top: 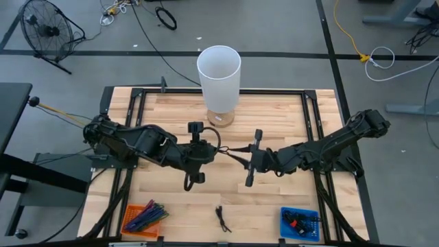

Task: Pick & Place USB Port
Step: Put the black charger cable into the blue bin

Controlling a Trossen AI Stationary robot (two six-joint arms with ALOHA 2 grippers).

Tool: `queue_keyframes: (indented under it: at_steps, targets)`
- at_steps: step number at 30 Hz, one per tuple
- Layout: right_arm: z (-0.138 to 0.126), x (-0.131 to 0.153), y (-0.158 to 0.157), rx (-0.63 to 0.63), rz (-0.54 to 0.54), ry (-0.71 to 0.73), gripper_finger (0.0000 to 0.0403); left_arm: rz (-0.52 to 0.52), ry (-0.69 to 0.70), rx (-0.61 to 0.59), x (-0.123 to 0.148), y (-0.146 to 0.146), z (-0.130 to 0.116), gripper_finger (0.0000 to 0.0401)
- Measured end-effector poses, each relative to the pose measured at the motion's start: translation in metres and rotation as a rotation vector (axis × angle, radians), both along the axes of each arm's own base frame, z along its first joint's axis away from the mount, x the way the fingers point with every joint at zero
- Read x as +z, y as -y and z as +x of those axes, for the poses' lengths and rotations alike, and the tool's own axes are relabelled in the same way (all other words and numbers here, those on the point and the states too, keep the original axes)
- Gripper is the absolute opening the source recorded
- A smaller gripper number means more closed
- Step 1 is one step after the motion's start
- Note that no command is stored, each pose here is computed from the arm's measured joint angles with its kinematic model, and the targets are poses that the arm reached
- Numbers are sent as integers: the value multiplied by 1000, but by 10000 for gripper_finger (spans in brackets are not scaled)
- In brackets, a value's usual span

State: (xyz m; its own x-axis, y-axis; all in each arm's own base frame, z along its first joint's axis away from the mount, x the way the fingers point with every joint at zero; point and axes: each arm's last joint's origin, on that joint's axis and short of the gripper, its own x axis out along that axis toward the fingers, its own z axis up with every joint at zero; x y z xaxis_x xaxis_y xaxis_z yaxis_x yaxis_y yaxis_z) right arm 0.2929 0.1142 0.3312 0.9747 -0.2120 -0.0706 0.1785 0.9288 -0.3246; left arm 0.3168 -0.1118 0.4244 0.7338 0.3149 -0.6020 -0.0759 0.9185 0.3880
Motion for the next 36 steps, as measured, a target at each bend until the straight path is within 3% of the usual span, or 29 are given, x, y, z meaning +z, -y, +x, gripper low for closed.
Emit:
queue_keyframes:
  at_steps: [13, 20, 25, 31, 36]
  targets:
    - [1, 8, -1, 25, 38, 82, 214, -28, 8, -32, 1, 2, 1, 17]
    - [1, 11, -1, 47, 12, 104, 240, -21, 16, -43, 2, 2, 2, 17]
    - [1, 12, -1, 45, 35, 115, 192, -28, 16, -51, 2, 3, 2, 17]
    - [1, 12, -2, 63, -8, 109, 23, -28, 18, -51, 2, 3, 3, 16]
    - [1, 12, -1, 56, 5, 112, 6, -29, 15, -53, 2, 3, 2, 49]
